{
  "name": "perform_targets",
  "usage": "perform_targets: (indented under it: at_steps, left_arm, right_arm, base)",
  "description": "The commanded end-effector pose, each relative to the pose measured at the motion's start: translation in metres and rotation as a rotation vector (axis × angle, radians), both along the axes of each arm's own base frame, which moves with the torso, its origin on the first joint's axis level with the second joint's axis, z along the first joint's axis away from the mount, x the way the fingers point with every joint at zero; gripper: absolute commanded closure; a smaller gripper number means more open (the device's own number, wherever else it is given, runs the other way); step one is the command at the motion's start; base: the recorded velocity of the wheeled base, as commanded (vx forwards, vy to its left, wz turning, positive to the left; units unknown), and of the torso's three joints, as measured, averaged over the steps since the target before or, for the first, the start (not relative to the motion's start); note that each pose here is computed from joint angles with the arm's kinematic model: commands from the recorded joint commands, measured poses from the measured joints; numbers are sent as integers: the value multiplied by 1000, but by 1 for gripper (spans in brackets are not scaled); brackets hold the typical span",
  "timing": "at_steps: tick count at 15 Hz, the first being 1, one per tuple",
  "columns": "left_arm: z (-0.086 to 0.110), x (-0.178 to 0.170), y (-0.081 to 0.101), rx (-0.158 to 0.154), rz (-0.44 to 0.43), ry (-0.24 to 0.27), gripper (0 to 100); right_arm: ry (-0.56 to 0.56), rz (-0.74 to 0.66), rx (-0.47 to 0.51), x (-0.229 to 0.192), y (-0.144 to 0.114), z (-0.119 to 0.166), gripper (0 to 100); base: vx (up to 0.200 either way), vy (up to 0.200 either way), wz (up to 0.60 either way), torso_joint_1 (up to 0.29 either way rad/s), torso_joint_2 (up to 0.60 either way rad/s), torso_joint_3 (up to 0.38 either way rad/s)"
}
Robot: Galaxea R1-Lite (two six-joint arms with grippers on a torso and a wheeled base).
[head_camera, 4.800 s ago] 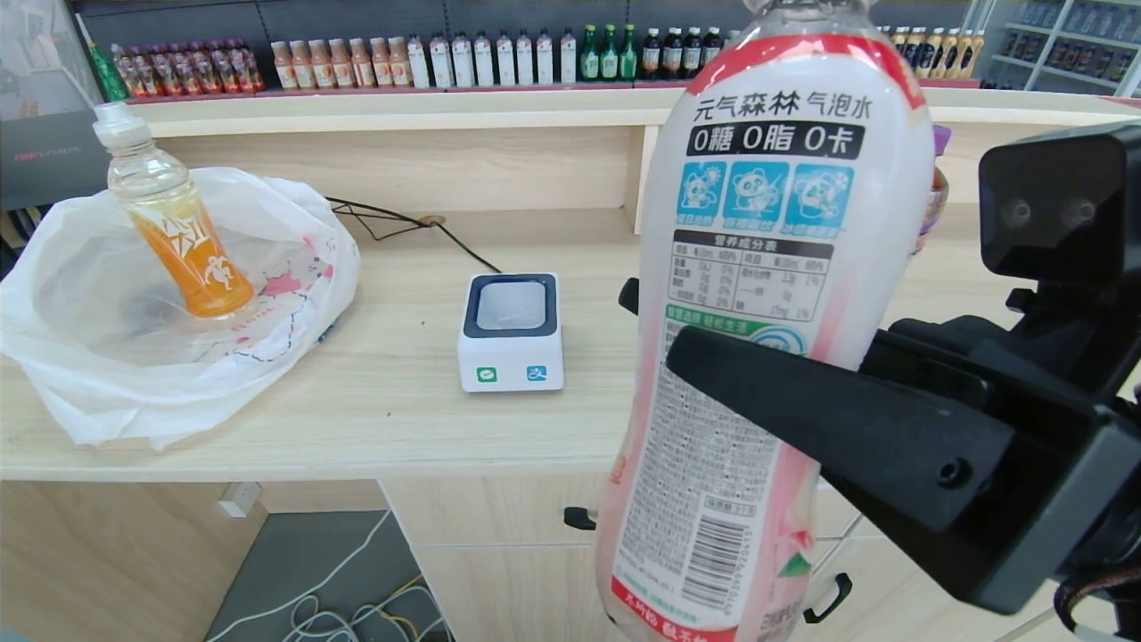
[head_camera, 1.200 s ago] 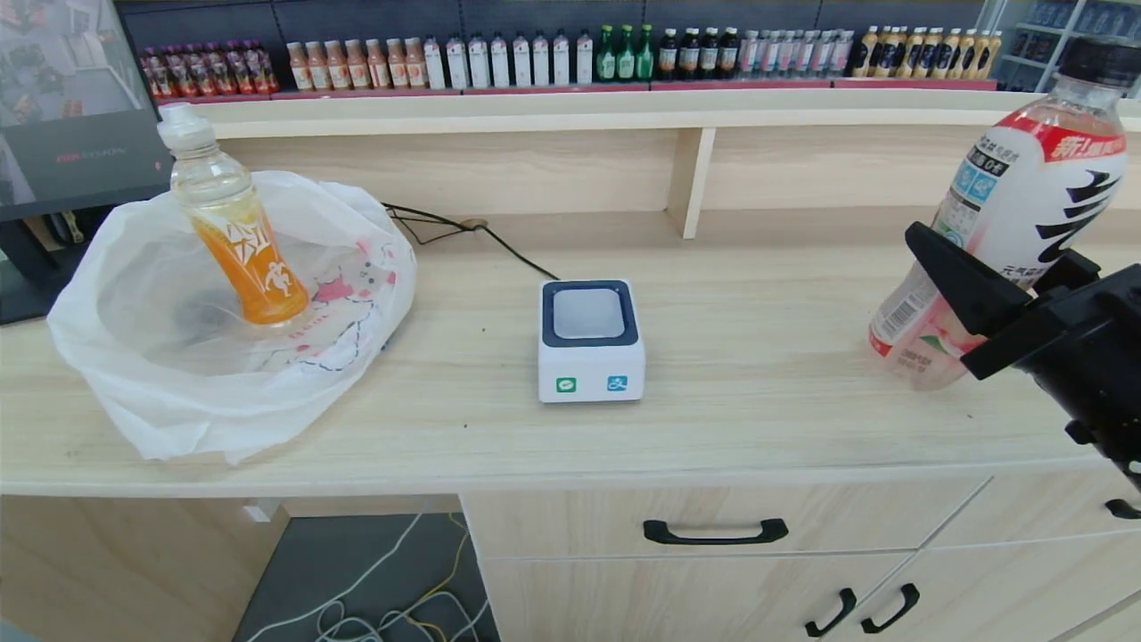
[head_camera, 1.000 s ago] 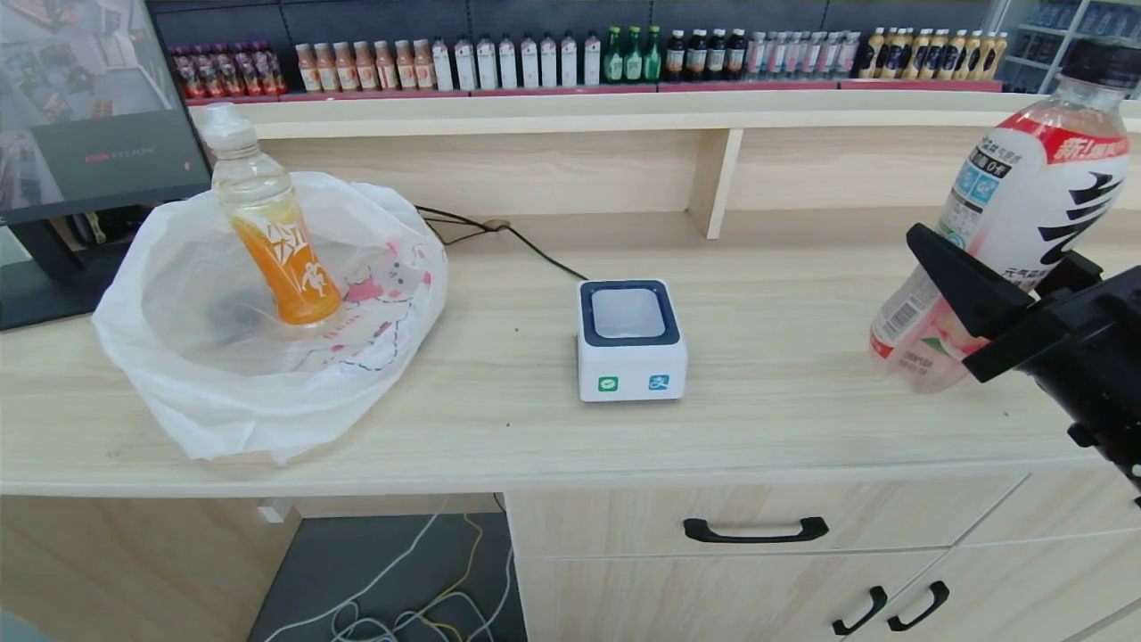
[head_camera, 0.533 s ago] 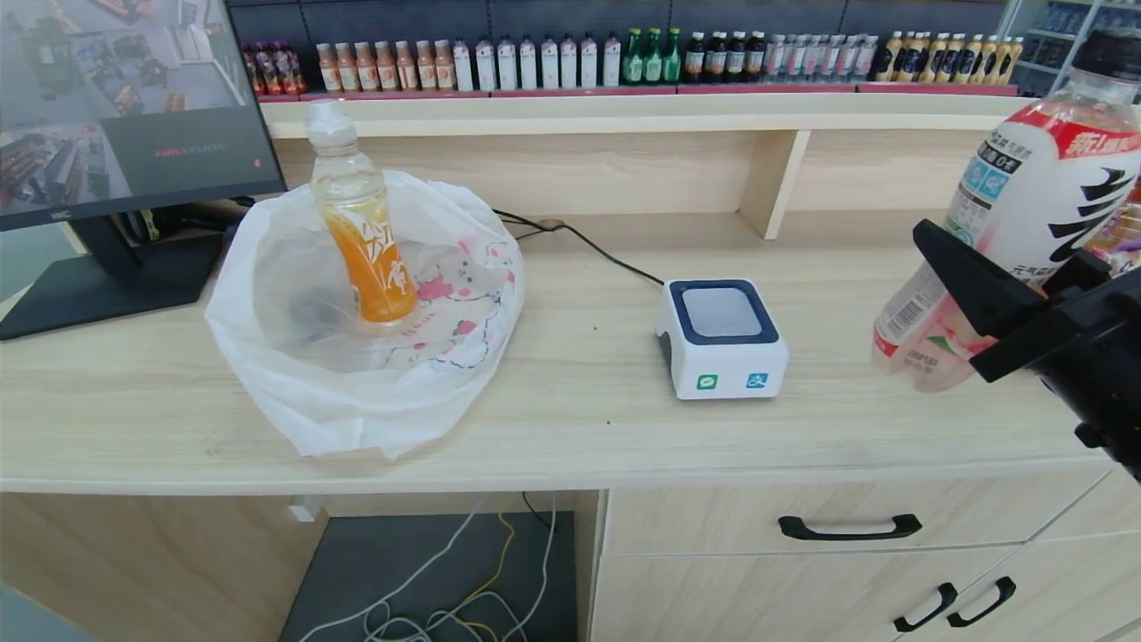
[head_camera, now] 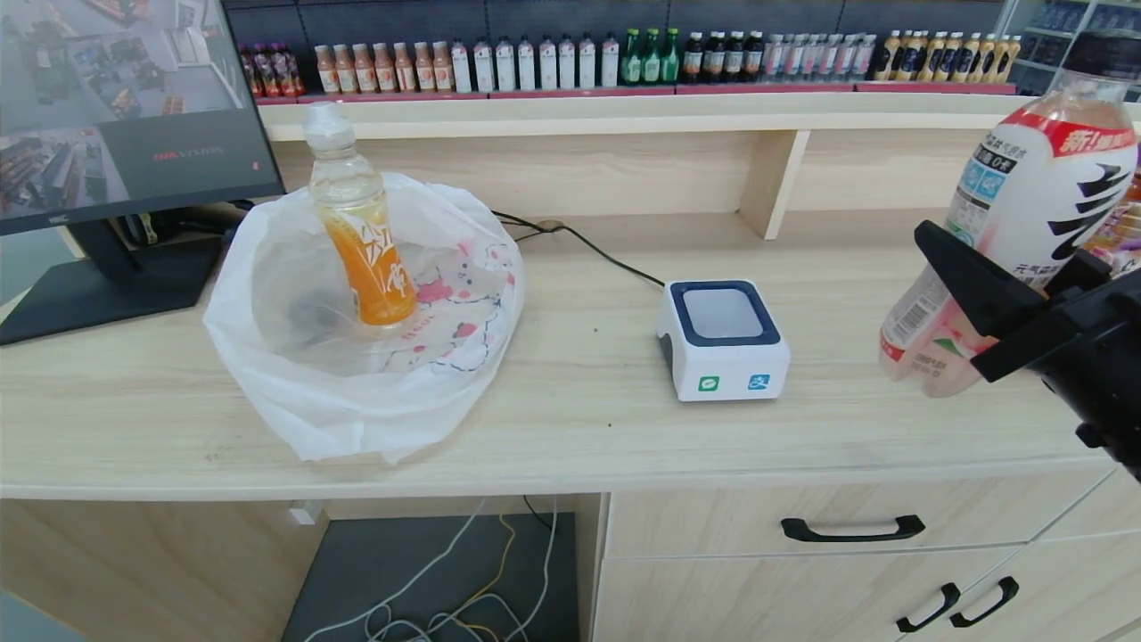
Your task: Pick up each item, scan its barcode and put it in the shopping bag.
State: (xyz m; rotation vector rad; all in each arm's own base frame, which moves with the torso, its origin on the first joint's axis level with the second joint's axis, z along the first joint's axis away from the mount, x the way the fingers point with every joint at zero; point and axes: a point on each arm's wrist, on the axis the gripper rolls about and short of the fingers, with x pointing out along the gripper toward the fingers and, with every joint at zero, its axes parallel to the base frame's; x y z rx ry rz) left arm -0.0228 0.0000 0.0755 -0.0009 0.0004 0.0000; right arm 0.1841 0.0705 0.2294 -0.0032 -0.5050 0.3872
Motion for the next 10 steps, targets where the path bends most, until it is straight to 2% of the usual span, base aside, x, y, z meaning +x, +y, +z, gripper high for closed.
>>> perform_targets:
  at_steps: [1,6,10]
  left_arm:
    - [0,0,0,-1,0,0,0]
    - [0,0,0,-1,2,0,0]
    - [0,0,0,-1,-2,0,0]
  right_arm:
    - [11,0,-7,8,3,-2,100]
    - [33,27,-31,14,12,-1,100]
    - [53,62,-133,29,38,31,100]
  base:
    - [0,0,0,0,0,0]
    - [0,0,0,0,0,0]
    - [0,0,0,0,0,0]
